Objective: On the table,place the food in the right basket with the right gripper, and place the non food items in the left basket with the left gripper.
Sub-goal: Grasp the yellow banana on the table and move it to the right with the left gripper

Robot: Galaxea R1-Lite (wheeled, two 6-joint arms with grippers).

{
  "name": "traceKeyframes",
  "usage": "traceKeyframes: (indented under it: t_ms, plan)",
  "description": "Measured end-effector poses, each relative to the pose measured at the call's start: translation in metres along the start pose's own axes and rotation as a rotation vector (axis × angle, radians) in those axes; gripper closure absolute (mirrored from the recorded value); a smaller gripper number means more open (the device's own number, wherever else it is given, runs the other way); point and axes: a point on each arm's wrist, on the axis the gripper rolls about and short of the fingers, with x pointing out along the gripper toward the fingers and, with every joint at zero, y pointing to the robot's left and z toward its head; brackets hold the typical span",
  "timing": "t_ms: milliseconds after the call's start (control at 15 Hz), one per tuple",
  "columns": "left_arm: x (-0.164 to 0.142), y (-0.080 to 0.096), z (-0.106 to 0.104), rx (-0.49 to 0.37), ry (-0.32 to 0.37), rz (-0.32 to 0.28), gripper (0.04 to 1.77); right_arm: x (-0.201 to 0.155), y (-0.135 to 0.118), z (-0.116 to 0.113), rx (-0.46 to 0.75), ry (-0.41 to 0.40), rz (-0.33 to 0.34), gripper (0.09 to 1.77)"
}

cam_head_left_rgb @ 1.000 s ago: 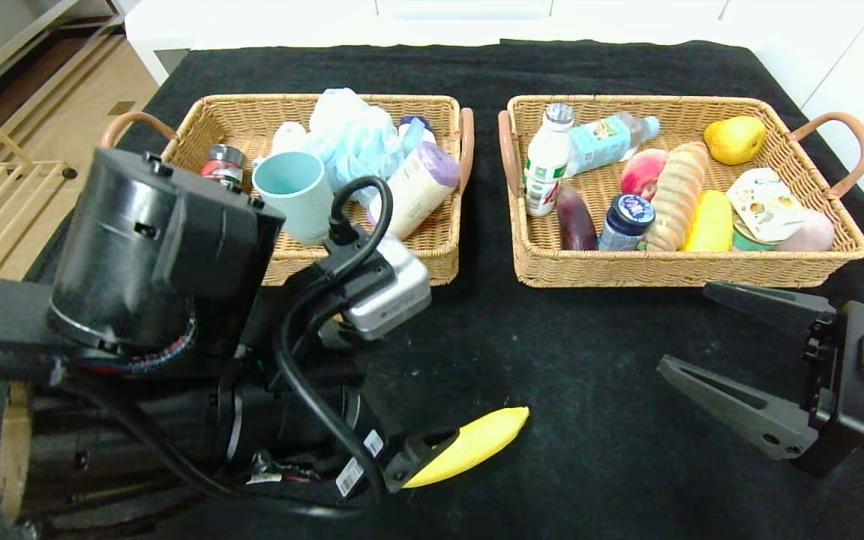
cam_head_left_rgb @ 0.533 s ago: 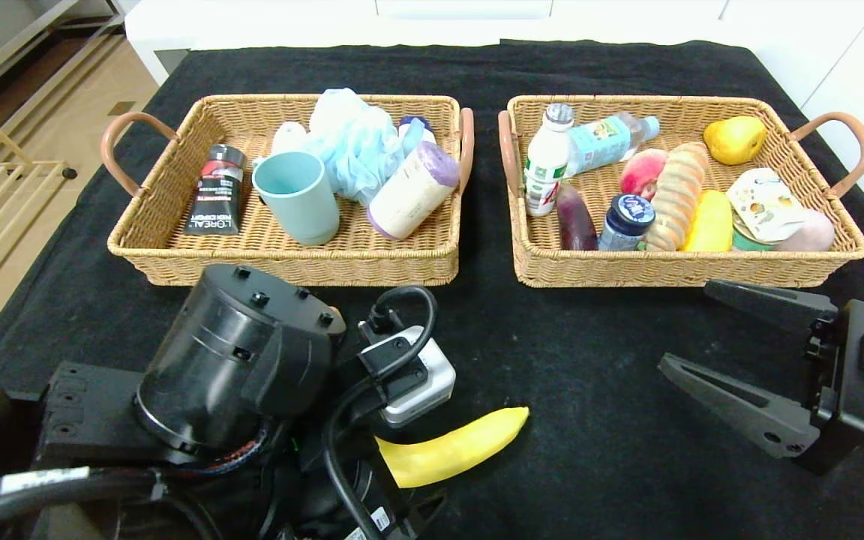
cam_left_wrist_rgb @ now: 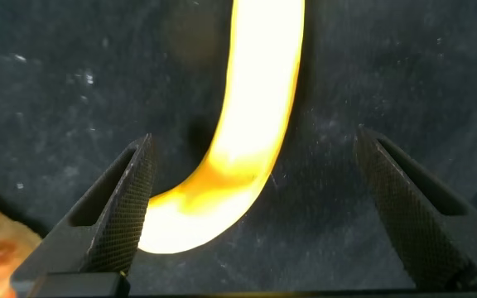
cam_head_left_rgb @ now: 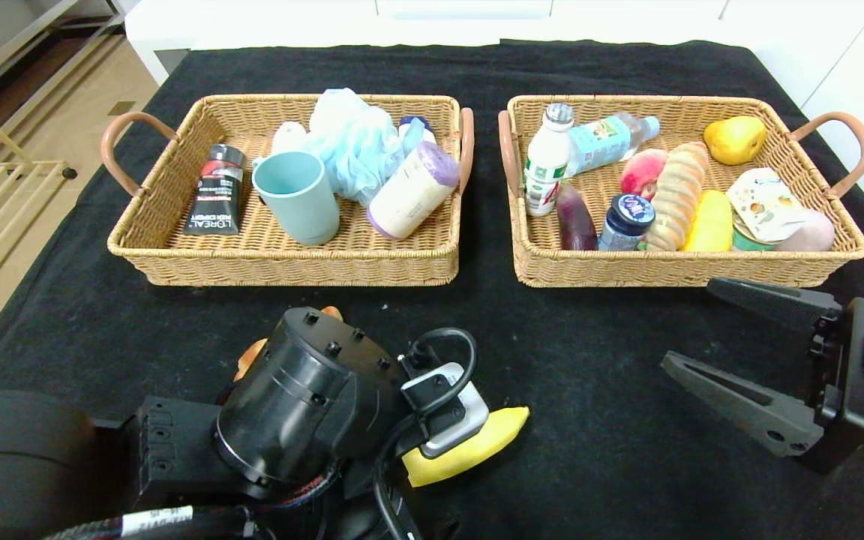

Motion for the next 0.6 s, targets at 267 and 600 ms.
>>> traceKeyframes:
  t_ms: [267, 600]
  plan:
    - [0.009, -0.003, -0.002, 0.007, 0.033, 0.026, 0.10, 0.000, 0.000, 0.000, -0.001, -0.001, 0.000, 0.15]
    - [0.017, -0.004, -0.001, 0.001, 0.025, 0.041, 0.54, 0.000, 0.000, 0.000, 0.000, -0.001, 0.001, 0.15]
